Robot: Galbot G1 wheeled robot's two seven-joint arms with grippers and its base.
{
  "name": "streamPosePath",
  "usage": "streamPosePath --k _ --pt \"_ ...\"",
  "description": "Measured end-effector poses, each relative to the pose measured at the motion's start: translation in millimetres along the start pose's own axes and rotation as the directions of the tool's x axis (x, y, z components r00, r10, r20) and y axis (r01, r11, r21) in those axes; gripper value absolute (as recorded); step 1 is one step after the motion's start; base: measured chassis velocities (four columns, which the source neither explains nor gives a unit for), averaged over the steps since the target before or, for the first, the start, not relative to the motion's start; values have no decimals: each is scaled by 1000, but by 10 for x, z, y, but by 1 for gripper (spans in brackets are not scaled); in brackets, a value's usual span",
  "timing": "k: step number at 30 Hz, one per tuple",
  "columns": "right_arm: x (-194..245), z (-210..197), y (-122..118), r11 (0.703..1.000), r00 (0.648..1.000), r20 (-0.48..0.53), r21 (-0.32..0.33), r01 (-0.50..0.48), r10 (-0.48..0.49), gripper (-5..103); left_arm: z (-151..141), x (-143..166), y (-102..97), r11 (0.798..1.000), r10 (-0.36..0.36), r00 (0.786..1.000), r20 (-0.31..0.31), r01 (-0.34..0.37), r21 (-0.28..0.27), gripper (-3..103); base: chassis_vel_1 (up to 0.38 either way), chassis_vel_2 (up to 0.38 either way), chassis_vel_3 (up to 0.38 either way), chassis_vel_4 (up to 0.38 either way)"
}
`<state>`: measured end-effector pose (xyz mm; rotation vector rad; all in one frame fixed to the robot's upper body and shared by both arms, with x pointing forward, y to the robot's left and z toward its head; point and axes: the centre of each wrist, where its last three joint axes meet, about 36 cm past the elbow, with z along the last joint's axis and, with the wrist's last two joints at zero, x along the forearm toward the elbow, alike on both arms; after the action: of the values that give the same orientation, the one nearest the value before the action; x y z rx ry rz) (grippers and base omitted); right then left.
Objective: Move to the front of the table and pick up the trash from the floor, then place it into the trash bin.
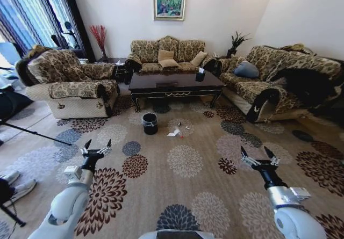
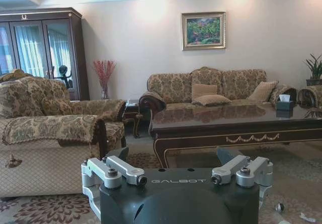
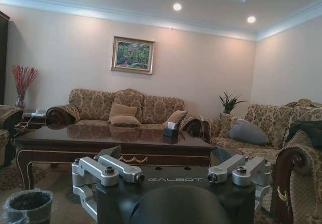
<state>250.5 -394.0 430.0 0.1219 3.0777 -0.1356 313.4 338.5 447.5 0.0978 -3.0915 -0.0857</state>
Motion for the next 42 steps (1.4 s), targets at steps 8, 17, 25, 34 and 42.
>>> streamPosePath --k 8,17,25,34,42 --pt "-32 56 74 999 999 -12 7 33 -33 100 -10 42 -61 1000 19 1000 -5 -19 -13 100 0 0 0 0" --pt "-48 107 129 999 999 -20 -1 39 -39 100 -1 38 -63 1000 21 1000 -13 -21 -6 100 0 0 0 0" --pt "32 162 270 999 999 -32 -33 22 -23 100 4 73 -79 999 23 1000 -20 -22 31 100 0 0 0 0" --pt "58 234 279 999 999 -44 -33 12 -13 100 56 105 -84 999 19 999 -38 -18 29 100 0 0 0 0" --pt "75 262 301 999 999 -48 -29 15 -17 100 66 125 -95 1000 17 999 -40 -16 26 100 0 0 0 0"
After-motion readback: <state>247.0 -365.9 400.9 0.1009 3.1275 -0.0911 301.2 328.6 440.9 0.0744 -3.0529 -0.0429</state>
